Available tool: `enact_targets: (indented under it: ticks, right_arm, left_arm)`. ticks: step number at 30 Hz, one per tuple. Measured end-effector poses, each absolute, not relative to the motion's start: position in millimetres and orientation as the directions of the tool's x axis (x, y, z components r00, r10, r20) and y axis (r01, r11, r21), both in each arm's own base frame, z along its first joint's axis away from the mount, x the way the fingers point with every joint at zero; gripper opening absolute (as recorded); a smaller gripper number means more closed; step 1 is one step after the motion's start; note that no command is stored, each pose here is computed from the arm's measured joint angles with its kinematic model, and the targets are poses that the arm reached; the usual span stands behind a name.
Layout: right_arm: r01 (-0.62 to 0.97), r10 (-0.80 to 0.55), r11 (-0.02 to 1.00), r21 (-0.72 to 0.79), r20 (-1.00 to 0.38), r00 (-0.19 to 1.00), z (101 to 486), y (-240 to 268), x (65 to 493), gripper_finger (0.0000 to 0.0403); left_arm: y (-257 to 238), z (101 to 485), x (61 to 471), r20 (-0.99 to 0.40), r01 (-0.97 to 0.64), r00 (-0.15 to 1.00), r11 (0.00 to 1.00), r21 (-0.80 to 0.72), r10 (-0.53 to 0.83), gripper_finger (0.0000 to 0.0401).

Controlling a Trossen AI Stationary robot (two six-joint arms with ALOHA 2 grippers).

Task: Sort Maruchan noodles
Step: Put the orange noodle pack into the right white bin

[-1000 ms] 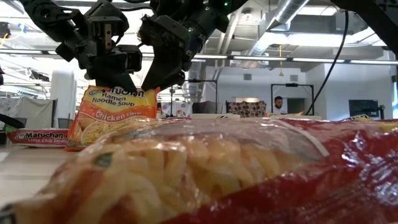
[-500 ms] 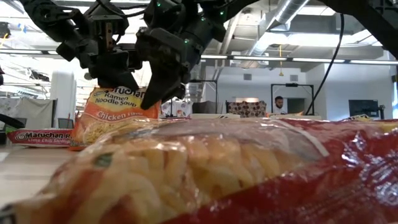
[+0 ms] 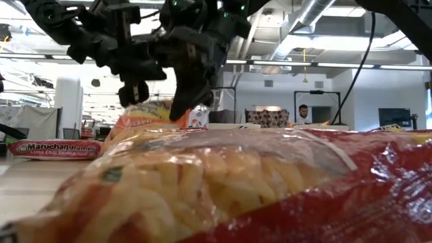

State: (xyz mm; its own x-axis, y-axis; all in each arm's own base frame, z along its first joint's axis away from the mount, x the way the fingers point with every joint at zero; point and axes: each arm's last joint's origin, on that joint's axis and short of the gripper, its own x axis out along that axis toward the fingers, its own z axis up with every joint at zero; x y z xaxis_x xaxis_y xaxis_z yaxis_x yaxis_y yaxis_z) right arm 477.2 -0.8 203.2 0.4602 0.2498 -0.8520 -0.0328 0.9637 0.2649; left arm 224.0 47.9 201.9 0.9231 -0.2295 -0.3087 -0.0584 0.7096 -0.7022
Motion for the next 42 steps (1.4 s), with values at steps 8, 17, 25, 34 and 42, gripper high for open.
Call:
enact_targets:
  ticks: [8,17,25,34,42]
  right_arm:
    - [-0.032,0.182,0.980,0.197,-0.818,0.546,247,-16,464,0.0005]
    - [0.046,0.048,0.995,0.085,-0.849,0.527,295,-45,426,0.0005]
    - [0.113,-0.102,0.992,-0.055,-0.875,0.473,342,-75,374,0.0004]
    - [0.227,-0.230,0.960,-0.163,-0.923,0.309,374,-123,304,0.0004]
    - [0.315,-0.233,0.932,-0.180,-0.962,0.141,372,-173,259,0.0004]
  left_arm:
    - [58,232,208,-0.163,-0.016,0.980,0.772,-0.636,-0.114,0.0000]
    - [66,251,192,-0.079,-0.043,0.997,0.823,-0.567,-0.002,0.0000]
    - [69,251,191,-0.080,-0.081,0.996,0.823,-0.562,0.044,0.0000]
    - [70,251,191,-0.081,-0.116,0.993,0.822,-0.558,0.086,0.0000]
    - [75,251,190,-0.084,-0.262,0.963,0.815,-0.517,0.257,0.0000]
